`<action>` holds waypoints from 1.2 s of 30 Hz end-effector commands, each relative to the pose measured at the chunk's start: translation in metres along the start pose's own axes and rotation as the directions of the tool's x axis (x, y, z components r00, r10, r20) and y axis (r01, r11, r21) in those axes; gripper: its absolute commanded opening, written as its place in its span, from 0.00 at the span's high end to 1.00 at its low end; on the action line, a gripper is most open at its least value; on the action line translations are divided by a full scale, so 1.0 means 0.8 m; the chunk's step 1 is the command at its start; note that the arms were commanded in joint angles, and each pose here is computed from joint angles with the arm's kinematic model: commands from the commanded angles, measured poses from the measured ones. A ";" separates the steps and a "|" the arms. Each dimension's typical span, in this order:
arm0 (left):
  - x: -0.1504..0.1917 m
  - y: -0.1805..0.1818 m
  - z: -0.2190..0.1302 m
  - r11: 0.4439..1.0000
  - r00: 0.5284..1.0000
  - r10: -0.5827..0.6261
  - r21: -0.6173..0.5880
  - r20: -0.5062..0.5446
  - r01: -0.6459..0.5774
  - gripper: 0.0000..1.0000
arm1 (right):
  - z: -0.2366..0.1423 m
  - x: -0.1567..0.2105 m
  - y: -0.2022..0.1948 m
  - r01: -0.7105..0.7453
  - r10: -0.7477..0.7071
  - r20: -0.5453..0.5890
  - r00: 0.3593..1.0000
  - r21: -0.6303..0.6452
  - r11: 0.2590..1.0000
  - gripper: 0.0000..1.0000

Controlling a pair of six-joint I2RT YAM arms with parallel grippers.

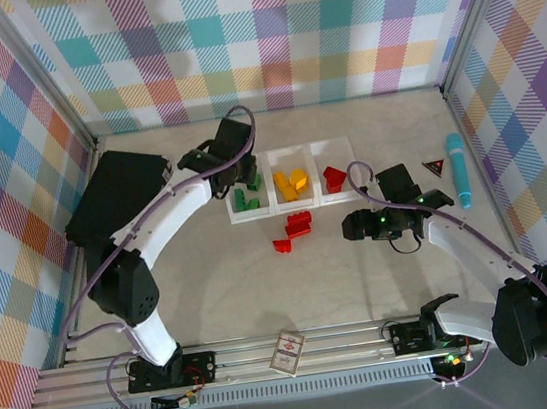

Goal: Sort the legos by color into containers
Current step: Place the lego in the container.

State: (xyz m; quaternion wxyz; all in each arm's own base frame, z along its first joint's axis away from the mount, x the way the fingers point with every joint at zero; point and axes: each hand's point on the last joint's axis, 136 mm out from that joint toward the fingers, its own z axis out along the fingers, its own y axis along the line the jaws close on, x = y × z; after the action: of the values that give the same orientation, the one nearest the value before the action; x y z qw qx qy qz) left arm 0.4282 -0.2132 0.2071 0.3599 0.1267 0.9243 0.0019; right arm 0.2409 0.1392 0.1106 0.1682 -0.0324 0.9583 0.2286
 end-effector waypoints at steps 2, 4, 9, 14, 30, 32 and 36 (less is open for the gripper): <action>0.019 0.019 0.049 1.000 0.992 -0.023 0.000 -0.124 0.023 0.64 | 0.000 0.007 0.006 -0.025 0.025 0.006 1.000 -0.051 0.998 0.33; 0.020 0.019 0.066 0.999 0.989 -0.025 0.018 -0.145 0.028 0.65 | 0.000 0.011 0.005 -0.035 0.036 0.005 0.999 -0.053 0.998 0.33; 0.029 0.017 0.099 0.999 0.983 -0.028 0.017 -0.182 0.032 0.64 | 0.002 0.017 -0.001 -0.037 0.037 0.000 0.999 -0.036 0.999 0.33; 0.042 0.014 0.117 0.998 0.975 -0.034 0.048 -0.218 0.046 0.57 | -0.002 0.016 0.001 -0.036 0.036 0.009 0.999 -0.037 0.999 0.33; -0.011 0.020 -0.013 0.983 0.995 -0.090 0.168 0.049 0.081 0.35 | -0.013 0.008 0.049 -0.003 0.000 -0.033 0.999 -0.089 0.996 0.30; -0.004 0.031 -0.050 0.980 0.988 -0.115 0.173 0.108 0.095 0.33 | -0.008 0.007 0.062 0.035 -0.038 -0.042 0.998 -0.071 0.997 0.27; 0.031 0.053 -0.108 0.978 0.969 -0.160 0.166 0.189 0.129 0.27 | 0.008 0.005 0.083 0.086 -0.089 -0.076 0.993 -0.039 0.996 0.25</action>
State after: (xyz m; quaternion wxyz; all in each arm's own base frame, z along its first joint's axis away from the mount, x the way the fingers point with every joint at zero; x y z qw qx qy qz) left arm 0.3804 -0.1738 0.2528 0.4176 0.1044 0.8964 -0.1054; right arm 0.2268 0.1960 0.1352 0.1492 -0.0893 0.9500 0.2595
